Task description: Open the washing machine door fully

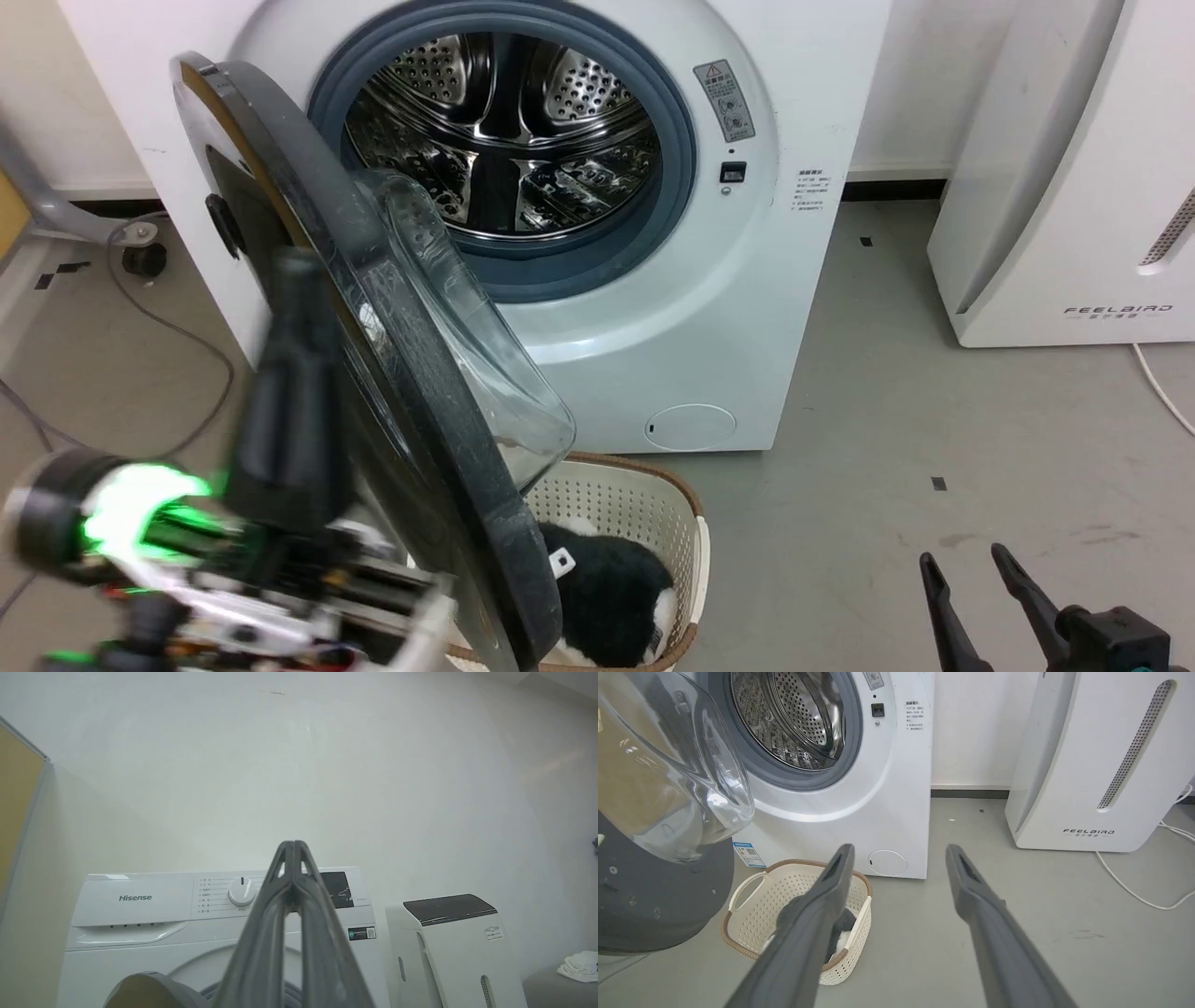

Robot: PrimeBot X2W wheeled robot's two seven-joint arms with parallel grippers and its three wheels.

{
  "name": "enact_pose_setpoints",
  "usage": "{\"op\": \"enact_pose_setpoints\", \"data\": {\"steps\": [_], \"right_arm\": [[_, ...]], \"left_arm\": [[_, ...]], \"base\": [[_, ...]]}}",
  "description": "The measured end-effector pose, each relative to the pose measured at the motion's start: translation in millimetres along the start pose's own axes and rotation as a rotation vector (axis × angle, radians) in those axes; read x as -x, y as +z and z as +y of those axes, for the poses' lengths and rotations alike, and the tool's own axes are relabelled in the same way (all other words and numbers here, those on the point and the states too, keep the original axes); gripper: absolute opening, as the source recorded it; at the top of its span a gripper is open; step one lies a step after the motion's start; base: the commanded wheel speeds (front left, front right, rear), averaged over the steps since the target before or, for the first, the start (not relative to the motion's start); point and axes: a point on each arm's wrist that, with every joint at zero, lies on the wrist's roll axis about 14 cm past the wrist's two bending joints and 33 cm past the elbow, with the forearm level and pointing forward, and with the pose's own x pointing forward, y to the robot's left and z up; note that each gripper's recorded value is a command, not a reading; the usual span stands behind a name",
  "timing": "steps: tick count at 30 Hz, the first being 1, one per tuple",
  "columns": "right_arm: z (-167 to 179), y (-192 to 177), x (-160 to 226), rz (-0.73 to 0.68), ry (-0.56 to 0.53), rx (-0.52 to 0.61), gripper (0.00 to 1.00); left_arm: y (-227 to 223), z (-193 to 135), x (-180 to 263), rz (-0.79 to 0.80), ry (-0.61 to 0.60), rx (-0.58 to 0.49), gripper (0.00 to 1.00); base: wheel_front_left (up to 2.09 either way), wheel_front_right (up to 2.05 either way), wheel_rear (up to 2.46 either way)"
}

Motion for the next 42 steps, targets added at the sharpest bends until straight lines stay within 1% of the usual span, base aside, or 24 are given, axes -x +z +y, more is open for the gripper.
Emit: {"op": "enact_pose_setpoints", "data": {"steps": [3,9,14,18,21,23,27,29,34,37,42], "right_arm": [[-0.9,-1.4,0.7,0.005,-0.003,-0.001,1.0],[-1.7,-5.3,0.9,0.017,-0.006,-0.004,1.0],[-1.4,-6.6,1.0,0.021,-0.005,-0.006,1.0],[-0.7,-9.1,0.7,0.029,-0.003,-0.011,1.0],[0.5,-11.6,0.4,0.037,0.001,-0.015,1.0],[1.3,-13.3,0.4,0.042,0.002,-0.022,1.0],[1.4,-16.6,0.6,0.052,0.002,-0.024,1.0],[1.4,-18.0,0.9,0.056,0.001,-0.026,1.0],[0.6,-20.2,1.9,0.063,-0.002,-0.029,1.0],[0.0,-20.9,2.7,0.067,-0.004,-0.03,1.0],[0.0,-22.8,2.5,0.075,-0.004,-0.034,1.0]], "left_arm": [[-8.1,-24.6,2.0,0.047,-0.064,0.078,0.0],[-47.8,-79.0,32.8,0.28,-0.179,0.266,0.0],[-75.2,-111.8,67.7,0.484,-0.249,0.358,0.0],[-95.6,-126.5,96.9,0.646,-0.287,0.391,0.0],[-115.0,-131.0,121.6,0.776,-0.3,0.393,0.0],[-127.7,-130.0,135.4,0.846,-0.288,0.384,0.0],[-150.7,-122.3,156.2,0.94,-0.247,0.359,0.0],[-160.9,-115.2,159.6,0.958,-0.221,0.333,0.0],[-178.1,-96.2,150.3,0.942,-0.151,0.28,0.0],[-182.0,-90.2,143.9,0.924,-0.128,0.266,0.0],[-187.4,-82.1,145.8,0.936,-0.092,0.247,0.0]], "base": [[0.0,0.0,0.0],[0.0,0.0,0.0],[0.0,0.0,0.0],[0.0,0.0,0.0],[0.0,0.0,0.0],[0.0,0.0,0.0],[0.0,0.0,0.0],[0.0,0.0,0.0],[0.0,0.0,0.0],[0.0,0.0,0.0],[0.0,0.0,0.0]]}}
